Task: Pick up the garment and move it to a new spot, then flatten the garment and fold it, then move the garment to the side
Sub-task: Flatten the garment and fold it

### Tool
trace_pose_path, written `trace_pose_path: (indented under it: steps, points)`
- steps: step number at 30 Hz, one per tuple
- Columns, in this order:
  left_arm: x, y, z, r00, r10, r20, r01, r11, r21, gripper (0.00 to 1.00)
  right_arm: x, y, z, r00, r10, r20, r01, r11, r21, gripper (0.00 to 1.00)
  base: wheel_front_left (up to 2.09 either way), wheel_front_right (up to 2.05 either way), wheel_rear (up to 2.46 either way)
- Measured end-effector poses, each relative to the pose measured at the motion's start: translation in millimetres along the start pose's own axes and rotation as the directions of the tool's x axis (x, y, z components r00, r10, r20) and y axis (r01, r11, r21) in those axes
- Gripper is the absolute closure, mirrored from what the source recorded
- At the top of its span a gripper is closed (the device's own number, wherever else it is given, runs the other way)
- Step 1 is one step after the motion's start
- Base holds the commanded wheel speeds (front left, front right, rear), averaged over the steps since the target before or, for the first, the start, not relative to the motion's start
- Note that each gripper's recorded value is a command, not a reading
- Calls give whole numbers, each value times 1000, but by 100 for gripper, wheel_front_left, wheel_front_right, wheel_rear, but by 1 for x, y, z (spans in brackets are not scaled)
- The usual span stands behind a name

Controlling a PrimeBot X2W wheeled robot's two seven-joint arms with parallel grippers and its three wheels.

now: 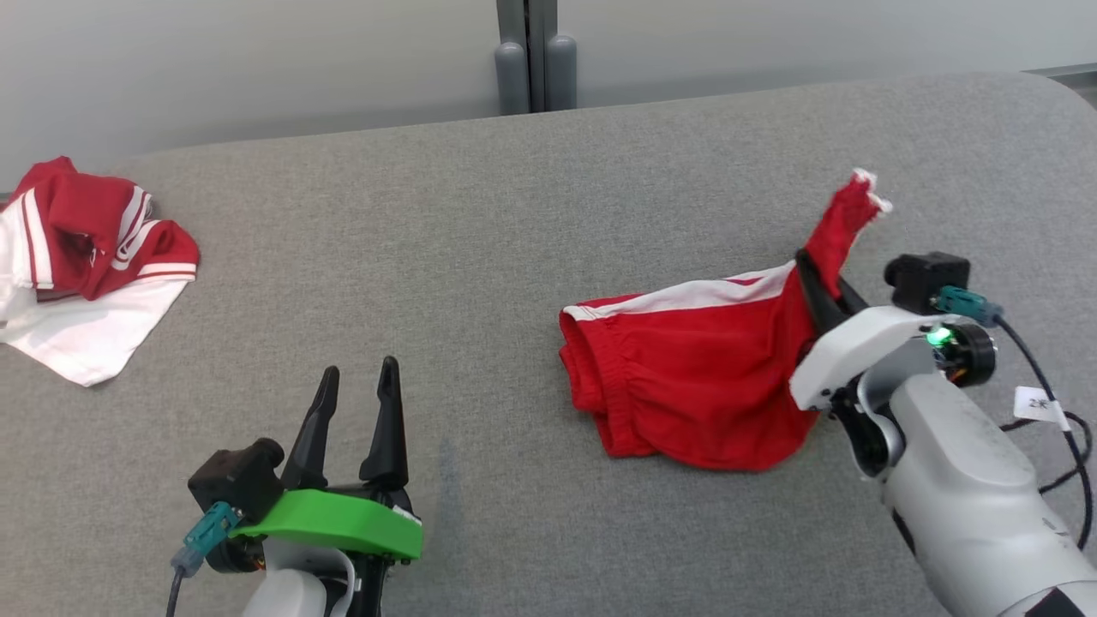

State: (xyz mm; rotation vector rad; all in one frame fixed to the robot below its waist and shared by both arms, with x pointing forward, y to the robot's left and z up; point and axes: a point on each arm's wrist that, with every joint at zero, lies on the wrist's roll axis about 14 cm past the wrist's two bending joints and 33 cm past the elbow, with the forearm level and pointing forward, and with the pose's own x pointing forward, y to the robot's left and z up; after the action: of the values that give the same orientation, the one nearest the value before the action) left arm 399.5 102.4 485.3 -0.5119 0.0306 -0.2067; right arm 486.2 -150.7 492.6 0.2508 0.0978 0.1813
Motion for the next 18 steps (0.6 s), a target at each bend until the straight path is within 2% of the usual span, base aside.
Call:
trace_pose_path:
  steps: [4, 9, 12, 18]
  points:
    - [-5, 4, 7, 1000, 15, 20, -15, 1000, 0, 0, 9, 64, 2, 986, 168, -12, -168, 985, -49, 100, 0, 0, 0]
    - [-10, 9, 15, 998, 37, 45, -37, 999, -3, 0, -3, 124, -19, 938, 334, -94, -342, 935, -92, 100, 0, 0, 0]
    - [-13, 12, 18, 997, 48, 55, -48, 999, -5, 0, -14, 138, -35, 910, 384, -155, -402, 909, -109, 100, 0, 0, 0]
    - [-12, 13, 17, 997, 53, 55, -52, 999, -10, 0, -28, 137, -51, 891, 400, -216, -432, 892, -129, 100, 0, 0, 0]
